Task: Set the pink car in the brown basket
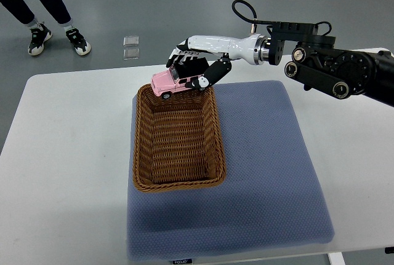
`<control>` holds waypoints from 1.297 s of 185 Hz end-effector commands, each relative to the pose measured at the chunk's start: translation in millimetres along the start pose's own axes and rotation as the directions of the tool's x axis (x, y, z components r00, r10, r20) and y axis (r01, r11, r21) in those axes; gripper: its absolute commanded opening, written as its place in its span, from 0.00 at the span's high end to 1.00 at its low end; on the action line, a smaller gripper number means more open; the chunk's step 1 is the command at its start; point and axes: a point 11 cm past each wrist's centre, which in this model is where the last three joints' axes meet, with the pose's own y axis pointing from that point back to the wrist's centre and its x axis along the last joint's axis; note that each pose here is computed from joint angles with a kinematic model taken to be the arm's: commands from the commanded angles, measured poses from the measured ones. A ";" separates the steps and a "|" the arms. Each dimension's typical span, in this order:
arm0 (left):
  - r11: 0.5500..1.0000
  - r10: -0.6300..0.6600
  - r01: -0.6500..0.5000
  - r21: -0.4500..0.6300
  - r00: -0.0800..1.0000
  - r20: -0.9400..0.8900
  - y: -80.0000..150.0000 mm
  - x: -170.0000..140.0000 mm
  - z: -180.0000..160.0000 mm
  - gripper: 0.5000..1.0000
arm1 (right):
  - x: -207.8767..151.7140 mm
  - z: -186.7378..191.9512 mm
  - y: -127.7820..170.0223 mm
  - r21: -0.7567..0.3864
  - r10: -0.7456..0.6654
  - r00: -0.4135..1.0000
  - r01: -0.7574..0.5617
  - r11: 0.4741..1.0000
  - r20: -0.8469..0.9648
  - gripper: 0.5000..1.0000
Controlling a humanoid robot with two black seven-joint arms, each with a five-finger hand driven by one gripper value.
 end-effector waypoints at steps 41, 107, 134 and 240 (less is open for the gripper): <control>1.000 0.000 0.000 0.000 1.000 0.000 0.0 0.0 0.1 0.00 | -39.4 15.2 -7.9 -0.020 0.006 0.999 -0.005 1.000 0.034 1.00; 1.000 0.000 0.000 0.000 1.000 0.000 0.0 0.0 0.1 0.00 | -71.7 29.3 -12.3 -0.073 -0.009 0.994 0.017 0.997 0.109 0.21; 1.000 0.000 0.000 0.000 1.000 0.000 0.0 0.0 0.1 0.00 | -65.6 34.8 -8.3 -0.087 0.010 0.993 0.000 0.996 0.117 0.16; 1.000 0.000 0.000 0.001 1.000 0.000 0.0 -0.1 -0.8 0.00 | -23.7 90.2 39.2 -0.314 0.381 0.439 -0.219 0.924 0.814 0.17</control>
